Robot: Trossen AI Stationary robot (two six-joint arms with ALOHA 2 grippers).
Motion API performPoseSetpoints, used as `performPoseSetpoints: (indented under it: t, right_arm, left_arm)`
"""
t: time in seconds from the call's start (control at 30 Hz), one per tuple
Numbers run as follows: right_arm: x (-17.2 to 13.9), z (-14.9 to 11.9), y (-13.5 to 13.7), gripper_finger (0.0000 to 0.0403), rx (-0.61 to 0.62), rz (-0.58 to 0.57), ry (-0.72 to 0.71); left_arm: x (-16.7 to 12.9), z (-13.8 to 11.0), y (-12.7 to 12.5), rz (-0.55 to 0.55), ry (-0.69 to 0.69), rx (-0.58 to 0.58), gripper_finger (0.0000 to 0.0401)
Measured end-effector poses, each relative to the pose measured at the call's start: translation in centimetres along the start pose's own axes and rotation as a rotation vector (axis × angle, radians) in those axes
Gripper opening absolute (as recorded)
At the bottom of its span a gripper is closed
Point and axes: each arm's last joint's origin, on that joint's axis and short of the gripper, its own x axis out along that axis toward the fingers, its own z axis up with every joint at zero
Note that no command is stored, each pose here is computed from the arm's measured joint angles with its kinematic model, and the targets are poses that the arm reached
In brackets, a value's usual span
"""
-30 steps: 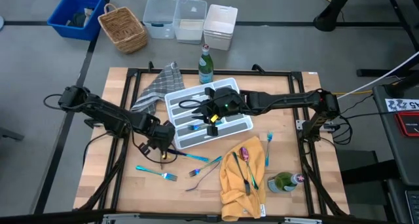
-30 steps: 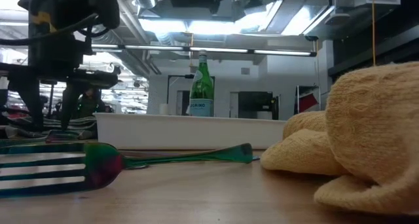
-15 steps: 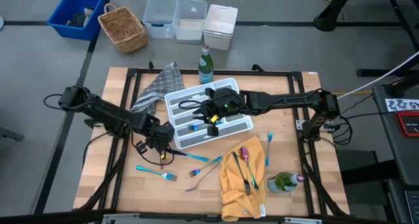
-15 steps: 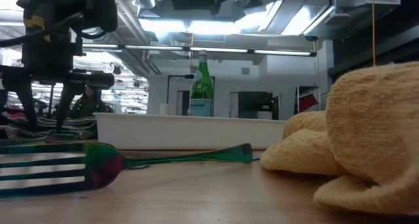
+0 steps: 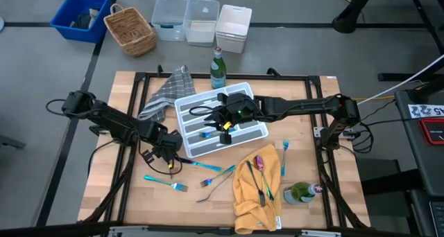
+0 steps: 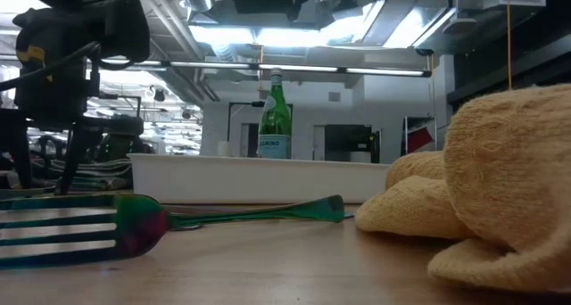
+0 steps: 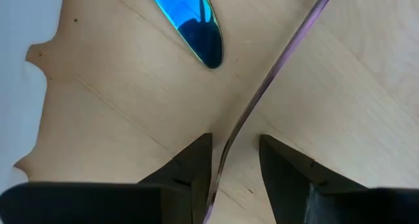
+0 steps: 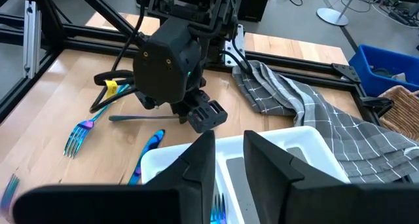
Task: Sort silverware
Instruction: Put the fork in the silverware tray
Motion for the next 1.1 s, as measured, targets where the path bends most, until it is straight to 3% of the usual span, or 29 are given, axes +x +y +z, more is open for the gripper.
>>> performPoseSetpoints:
  t: [0.6, 0.87, 1.1]
  right_arm:
    - [0.0, 0.1, 0.3, 0.0083, -0.004, 0.007, -0.002]
    - [0.0, 0.1, 0.5, 0.0083, -0.006, 0.005, -0.002]
    - [-0.5, 0.3, 0.4, 0.0083, -0.006, 0.002, -0.010]
  left_arm:
    - [1.0, 0.3, 0.3, -0.015, 0.032, -0.074, 0.0009]
    - [0.6, 0.2, 0.2, -0.002, 0.011, -0.077, 0.0003]
    - [-1.7, 0.4, 0.3, 0.030, -0.059, -0.185, 0.0002]
